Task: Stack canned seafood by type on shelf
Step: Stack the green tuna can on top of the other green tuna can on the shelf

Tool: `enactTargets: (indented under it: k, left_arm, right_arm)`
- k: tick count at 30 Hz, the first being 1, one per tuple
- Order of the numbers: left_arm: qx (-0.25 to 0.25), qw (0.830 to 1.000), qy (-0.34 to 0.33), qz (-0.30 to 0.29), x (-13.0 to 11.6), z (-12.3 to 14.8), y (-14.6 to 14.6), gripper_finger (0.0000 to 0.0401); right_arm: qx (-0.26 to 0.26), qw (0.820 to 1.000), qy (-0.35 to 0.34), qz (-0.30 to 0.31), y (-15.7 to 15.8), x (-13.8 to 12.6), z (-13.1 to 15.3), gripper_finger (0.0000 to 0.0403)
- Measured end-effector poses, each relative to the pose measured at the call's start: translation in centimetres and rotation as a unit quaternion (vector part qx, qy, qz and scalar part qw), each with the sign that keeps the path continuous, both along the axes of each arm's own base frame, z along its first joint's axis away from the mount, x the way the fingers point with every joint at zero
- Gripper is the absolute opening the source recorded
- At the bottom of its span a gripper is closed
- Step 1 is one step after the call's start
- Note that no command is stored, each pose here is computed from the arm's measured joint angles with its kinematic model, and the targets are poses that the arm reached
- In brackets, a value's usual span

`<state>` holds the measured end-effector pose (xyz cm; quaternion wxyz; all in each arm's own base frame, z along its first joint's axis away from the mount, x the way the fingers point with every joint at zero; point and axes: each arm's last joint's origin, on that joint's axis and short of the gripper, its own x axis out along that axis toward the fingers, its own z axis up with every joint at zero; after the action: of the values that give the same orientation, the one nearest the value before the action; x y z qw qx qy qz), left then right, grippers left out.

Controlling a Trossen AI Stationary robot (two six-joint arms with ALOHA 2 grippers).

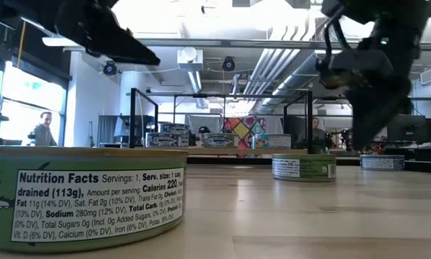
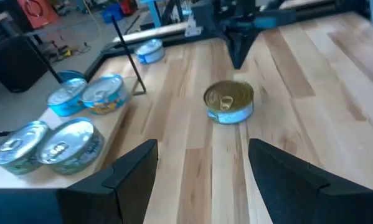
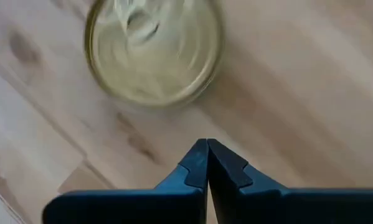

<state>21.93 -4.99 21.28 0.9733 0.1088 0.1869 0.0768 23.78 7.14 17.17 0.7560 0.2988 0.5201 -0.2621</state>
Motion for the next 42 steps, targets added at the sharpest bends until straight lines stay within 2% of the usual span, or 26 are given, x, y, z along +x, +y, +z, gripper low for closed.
enactTargets:
  k: [5,7,9,11,14,15,17,18,20,24,27,30,37,42]
  left_arm:
    - [-0.018,1.000,0.005,0.003,1.4,-1.6,-0.4,0.0242]
    - [-0.025,1.000,-0.007,0.005,1.8,-1.6,-0.4,0.0242]
    - [-0.024,1.000,-0.015,0.004,1.9,-1.6,-0.4,0.0242]
    - [-0.022,0.999,-0.024,0.004,2.0,-1.4,-0.4,0.0242]
    - [-0.029,0.999,-0.035,-0.005,1.9,-0.9,-0.2,0.0242]
    - [-0.036,0.999,-0.036,-0.011,1.9,-0.8,-0.1,0.0242]
    - [-0.054,0.998,-0.030,-0.020,1.9,-0.9,0.0,0.0242]
    - [-0.062,0.997,-0.028,-0.022,1.9,-1.0,0.2,0.0242]
    - [-0.066,0.997,-0.015,-0.023,2.0,-1.3,0.3,0.0242]
    - [-0.019,0.999,0.028,-0.031,2.4,-2.8,0.0,0.0237]
    - [-0.010,0.998,0.061,-0.032,3.1,-4.6,0.0,0.0225]
    - [-0.031,0.994,0.082,-0.058,4.0,-6.3,0.4,0.0204]
    - [-0.093,0.984,0.103,-0.107,7.4,-8.3,1.9,0.0118]
    - [-0.128,0.974,0.131,-0.133,8.4,-9.3,3.0,0.0056]
  right_arm:
    - [0.017,0.999,-0.016,0.035,1.5,2.0,-2.7,0.0000]
    - [0.006,0.998,-0.052,0.046,1.4,3.5,-3.6,0.0000]
    - [0.004,0.991,-0.118,0.057,1.0,5.3,-4.0,0.0000]
    - [-0.005,0.975,-0.208,0.083,0.4,7.3,-3.6,0.0000]
    - [-0.031,0.937,-0.318,0.138,-0.4,9.2,-1.8,0.0000]
    - [-0.037,0.928,-0.338,0.153,-0.7,9.3,-1.1,0.0000]
    - [-0.050,0.920,-0.352,0.166,-1.3,9.2,0.0,0.0000]
    - [-0.054,0.921,-0.347,0.166,-1.6,8.9,0.5,0.0000]
    - [-0.068,0.937,-0.309,0.151,-2.0,7.9,1.0,0.0000]
    - [-0.121,0.974,-0.178,0.072,-2.7,5.1,0.5,0.0000]
    - [-0.143,0.984,-0.105,-0.001,-3.4,3.8,-0.5,0.0000]
    - [-0.128,0.989,-0.079,-0.006,-3.8,4.0,-1.7,0.0000]
    - [-0.074,0.988,-0.137,0.024,-4.1,6.9,-4.1,0.0000]
    - [-0.036,0.969,-0.241,0.039,-4.4,9.0,-3.9,0.0000]
